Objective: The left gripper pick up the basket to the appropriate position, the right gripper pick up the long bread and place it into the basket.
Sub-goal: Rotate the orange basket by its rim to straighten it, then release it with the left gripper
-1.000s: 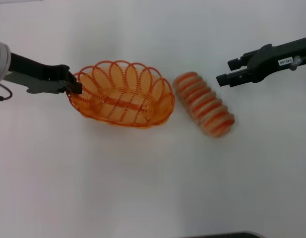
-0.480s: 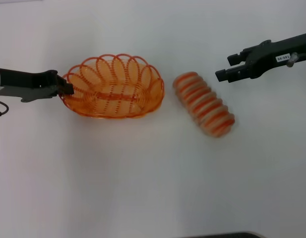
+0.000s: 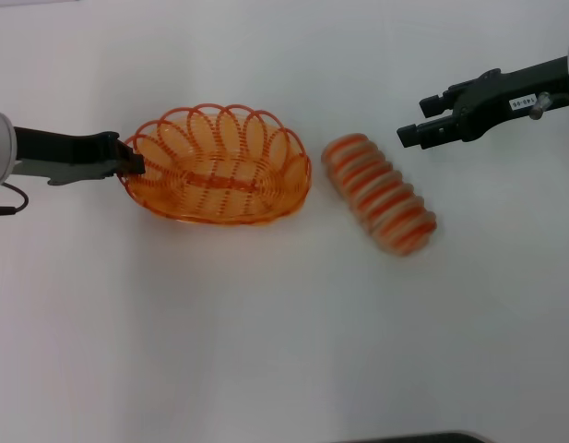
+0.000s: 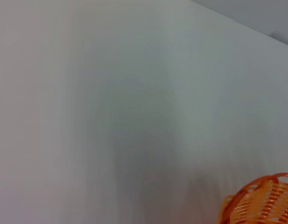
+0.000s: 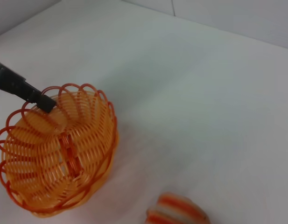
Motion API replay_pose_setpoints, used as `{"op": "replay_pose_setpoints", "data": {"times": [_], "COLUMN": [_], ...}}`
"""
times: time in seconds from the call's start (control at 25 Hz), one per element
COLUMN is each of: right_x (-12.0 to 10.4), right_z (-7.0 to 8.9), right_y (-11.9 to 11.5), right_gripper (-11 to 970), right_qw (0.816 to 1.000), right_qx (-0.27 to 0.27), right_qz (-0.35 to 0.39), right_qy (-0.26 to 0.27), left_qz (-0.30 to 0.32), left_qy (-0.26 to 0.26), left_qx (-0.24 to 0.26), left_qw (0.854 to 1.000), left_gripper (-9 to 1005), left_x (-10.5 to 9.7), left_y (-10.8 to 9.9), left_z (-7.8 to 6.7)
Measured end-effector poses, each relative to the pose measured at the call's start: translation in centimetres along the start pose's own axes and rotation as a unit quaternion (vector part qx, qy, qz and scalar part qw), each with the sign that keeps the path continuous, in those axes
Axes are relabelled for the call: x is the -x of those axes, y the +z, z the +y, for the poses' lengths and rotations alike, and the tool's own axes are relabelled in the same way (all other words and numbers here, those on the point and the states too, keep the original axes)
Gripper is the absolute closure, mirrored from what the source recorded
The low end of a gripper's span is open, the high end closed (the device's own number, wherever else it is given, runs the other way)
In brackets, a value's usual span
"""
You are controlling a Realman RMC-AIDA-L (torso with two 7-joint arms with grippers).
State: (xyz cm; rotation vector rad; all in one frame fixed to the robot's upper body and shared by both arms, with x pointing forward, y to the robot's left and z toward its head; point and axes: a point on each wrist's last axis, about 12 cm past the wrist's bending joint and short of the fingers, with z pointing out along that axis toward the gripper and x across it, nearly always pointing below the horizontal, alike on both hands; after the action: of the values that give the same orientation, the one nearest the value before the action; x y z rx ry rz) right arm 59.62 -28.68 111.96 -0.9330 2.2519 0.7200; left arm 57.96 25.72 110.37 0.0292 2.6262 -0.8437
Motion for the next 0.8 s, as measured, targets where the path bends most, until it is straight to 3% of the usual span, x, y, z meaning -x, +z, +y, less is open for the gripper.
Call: {"op": "replay_pose_setpoints", "data": {"times": [0.8], "right_x": [0.31], "right_z": [0.06], "right_y": [0.18], "right_gripper": [236], "right_qw": [1.000], "right_qx": [0.000], "right_qz": [-0.001], "right_qy": [-0.005], "left_qz": [-0.021], "left_qy": [-0.019], "left_qx": [0.000], "left_qw": [1.000], "left_gripper": [905], "left_x": [-0.16], "left_y": [0.01], "left_z": [0.63]}}
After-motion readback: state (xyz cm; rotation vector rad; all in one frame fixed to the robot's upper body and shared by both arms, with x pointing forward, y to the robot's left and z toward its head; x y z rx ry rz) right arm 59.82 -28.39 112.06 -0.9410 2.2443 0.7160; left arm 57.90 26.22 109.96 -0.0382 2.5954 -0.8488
